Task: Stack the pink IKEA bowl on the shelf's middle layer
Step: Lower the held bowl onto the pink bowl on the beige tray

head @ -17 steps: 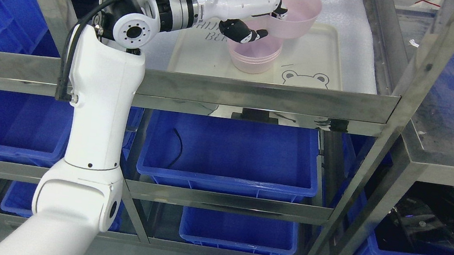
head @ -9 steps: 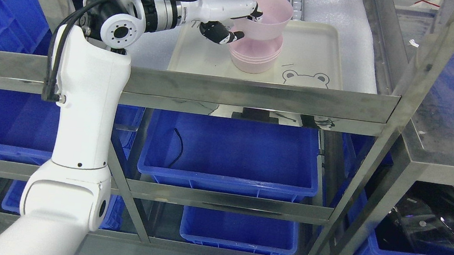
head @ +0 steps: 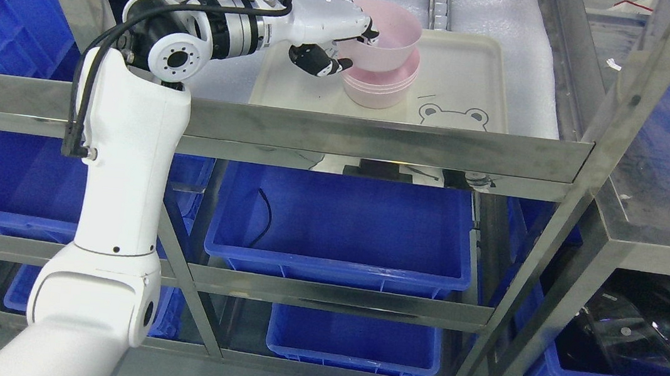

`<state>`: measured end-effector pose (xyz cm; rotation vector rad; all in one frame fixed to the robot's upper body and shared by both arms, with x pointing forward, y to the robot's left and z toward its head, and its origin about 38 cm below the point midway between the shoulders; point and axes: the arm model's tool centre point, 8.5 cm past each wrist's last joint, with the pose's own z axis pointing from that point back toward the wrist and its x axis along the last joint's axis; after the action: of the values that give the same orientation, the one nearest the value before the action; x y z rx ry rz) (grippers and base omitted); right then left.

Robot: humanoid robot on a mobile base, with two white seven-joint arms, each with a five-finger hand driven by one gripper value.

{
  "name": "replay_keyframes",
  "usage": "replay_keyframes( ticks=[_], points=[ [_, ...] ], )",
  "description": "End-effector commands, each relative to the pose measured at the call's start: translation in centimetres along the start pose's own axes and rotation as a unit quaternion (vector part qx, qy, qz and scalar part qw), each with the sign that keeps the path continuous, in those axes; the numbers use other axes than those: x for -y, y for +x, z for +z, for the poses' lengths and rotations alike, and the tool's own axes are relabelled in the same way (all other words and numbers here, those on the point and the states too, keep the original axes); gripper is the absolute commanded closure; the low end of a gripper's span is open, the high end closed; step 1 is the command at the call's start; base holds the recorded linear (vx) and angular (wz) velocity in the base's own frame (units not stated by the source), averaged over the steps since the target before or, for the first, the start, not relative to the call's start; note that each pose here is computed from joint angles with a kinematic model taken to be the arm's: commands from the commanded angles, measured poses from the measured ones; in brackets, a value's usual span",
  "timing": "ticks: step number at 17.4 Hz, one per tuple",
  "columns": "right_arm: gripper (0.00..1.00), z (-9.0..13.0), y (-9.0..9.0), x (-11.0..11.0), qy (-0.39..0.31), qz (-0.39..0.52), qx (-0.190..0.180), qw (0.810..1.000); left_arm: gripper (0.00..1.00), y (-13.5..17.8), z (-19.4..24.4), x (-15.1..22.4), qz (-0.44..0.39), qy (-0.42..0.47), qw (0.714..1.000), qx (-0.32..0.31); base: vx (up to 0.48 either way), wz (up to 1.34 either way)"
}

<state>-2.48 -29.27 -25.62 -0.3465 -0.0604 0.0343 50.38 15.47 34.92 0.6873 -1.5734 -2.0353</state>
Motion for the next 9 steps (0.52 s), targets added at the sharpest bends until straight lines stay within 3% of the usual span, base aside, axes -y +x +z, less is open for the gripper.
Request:
replay_keyframes(
  ticks=[1,5,7,9],
  points=[
    [0.00,-0.32,0.56,1.09,-0.008,0.001,0.009,1.000,0.95,0.21,-0.53,0.57,0.002,-0.010,1.000,0.005,-0.001,0.01],
    [0.00,-0.32,0.55,1.09,-0.009,0.001,0.009,1.000,0.83,0.24,-0.55,0.60,0.000,-0.011,1.000,0.006,0.001,-0.01],
    [0.00,-0.32,0.56,1.09,-0.008,0.001,0.009,1.000,0.69,0.11,-0.44,0.60,-0.003,-0.013,1.000,0.003,0.000,0.00],
    [0.00,-0.32,0.56,1.09,-0.008,0.001,0.009,1.000,0.66,0.01,-0.35,0.63,-0.003,-0.014,1.000,0.002,0.000,0.00]
  ],
)
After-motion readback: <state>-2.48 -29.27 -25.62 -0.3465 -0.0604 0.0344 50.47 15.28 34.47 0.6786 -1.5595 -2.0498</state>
